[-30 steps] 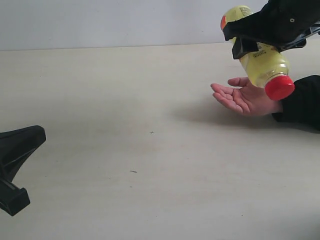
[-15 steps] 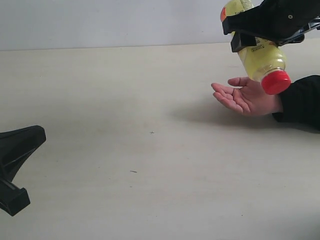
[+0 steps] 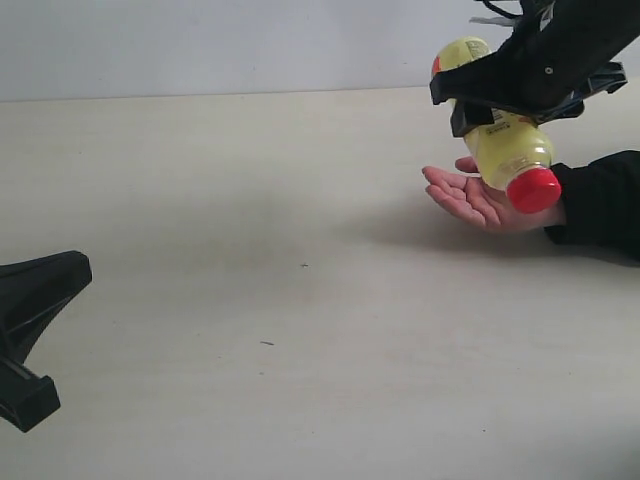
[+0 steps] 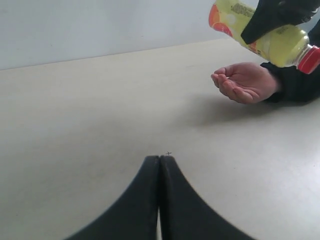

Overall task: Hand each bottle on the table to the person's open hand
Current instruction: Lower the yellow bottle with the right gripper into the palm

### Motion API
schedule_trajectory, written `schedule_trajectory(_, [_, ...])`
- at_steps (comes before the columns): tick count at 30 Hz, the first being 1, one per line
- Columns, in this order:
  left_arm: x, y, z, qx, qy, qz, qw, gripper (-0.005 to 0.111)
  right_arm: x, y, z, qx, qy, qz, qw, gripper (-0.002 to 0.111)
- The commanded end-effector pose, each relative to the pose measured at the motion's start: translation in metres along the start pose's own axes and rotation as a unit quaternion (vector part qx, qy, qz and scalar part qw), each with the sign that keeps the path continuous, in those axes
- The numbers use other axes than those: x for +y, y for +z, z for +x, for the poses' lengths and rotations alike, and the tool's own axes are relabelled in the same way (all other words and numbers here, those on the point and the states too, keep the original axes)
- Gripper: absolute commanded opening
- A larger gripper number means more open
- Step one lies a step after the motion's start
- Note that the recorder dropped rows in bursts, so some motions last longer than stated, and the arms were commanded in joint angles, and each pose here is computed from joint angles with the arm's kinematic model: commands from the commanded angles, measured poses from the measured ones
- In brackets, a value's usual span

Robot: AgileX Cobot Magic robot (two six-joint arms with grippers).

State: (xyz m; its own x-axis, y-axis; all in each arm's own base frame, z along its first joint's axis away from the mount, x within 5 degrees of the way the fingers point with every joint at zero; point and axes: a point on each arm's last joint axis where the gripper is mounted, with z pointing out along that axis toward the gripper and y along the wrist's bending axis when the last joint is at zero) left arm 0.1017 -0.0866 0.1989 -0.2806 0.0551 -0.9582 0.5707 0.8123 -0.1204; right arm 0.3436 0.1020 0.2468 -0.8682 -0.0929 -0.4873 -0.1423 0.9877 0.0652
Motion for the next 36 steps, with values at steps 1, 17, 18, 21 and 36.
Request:
schedule_trajectory(1, [0.001, -0.001, -0.001, -0.009, -0.007, -0.005, 1.000, 0.000, -0.003, 0.013, 0.001, 0.003, -0.004, 0.013, 1.000, 0.000])
schedule_trajectory(17, [0.001, -0.001, -0.001, -0.009, -0.007, -0.005, 1.000, 0.000, -0.010, 0.065, 0.014, 0.061, -0.002, 0.051, 0.997, 0.000])
schedule_trajectory(18, [0.001, -0.001, -0.001, -0.009, -0.007, -0.005, 1.000, 0.000, -0.010, 0.065, 0.014, 0.061, -0.002, 0.051, 0.997, 0.000])
schedule_trajectory(21, [0.001, -0.001, -0.001, -0.009, -0.007, -0.005, 1.000, 0.000, -0.010, 0.065, 0.013, 0.059, -0.004, 0.052, 0.997, 0.000])
schedule_trajectory(36, [0.001, -0.001, -0.001, -0.009, -0.007, -0.005, 1.000, 0.000, -0.013, 0.064, 0.015, 0.068, -0.025, 0.068, 0.995, 0.040])
